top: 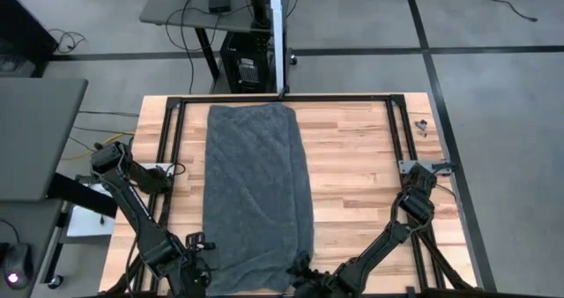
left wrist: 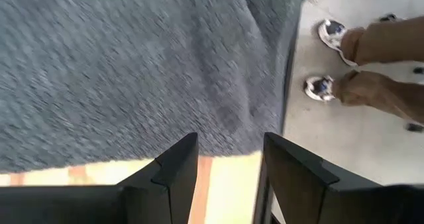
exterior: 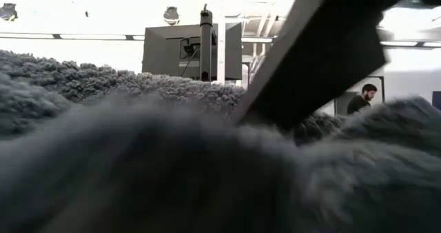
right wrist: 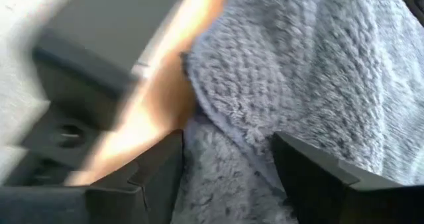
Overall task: Roll towel
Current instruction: Roll the black towel
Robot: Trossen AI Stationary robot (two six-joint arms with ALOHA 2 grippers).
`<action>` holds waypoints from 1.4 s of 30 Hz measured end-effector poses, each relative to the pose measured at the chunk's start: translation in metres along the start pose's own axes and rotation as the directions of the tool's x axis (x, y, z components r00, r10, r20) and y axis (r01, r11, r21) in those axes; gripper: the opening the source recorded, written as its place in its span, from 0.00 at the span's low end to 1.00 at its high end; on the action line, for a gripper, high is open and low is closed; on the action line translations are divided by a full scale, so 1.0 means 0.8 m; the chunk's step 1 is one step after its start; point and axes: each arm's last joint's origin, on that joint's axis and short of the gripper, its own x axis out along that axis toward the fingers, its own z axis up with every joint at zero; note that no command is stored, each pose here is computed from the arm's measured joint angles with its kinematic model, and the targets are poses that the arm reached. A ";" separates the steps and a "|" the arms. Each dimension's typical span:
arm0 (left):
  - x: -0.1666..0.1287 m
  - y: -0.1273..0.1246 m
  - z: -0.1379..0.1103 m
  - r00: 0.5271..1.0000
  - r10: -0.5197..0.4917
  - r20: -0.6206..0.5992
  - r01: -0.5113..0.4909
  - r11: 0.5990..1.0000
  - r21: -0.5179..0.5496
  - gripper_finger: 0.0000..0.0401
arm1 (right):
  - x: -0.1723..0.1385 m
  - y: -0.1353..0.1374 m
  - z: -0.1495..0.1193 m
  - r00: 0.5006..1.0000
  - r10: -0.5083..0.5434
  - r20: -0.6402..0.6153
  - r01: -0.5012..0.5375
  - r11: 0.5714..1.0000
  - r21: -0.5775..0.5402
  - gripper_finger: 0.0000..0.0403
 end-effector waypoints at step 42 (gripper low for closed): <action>0.164 -0.052 -0.011 0.957 0.290 -0.004 -0.290 0.956 -0.035 0.39 | 0.009 -0.007 -0.003 0.991 0.128 -0.030 -0.115 0.956 0.270 0.01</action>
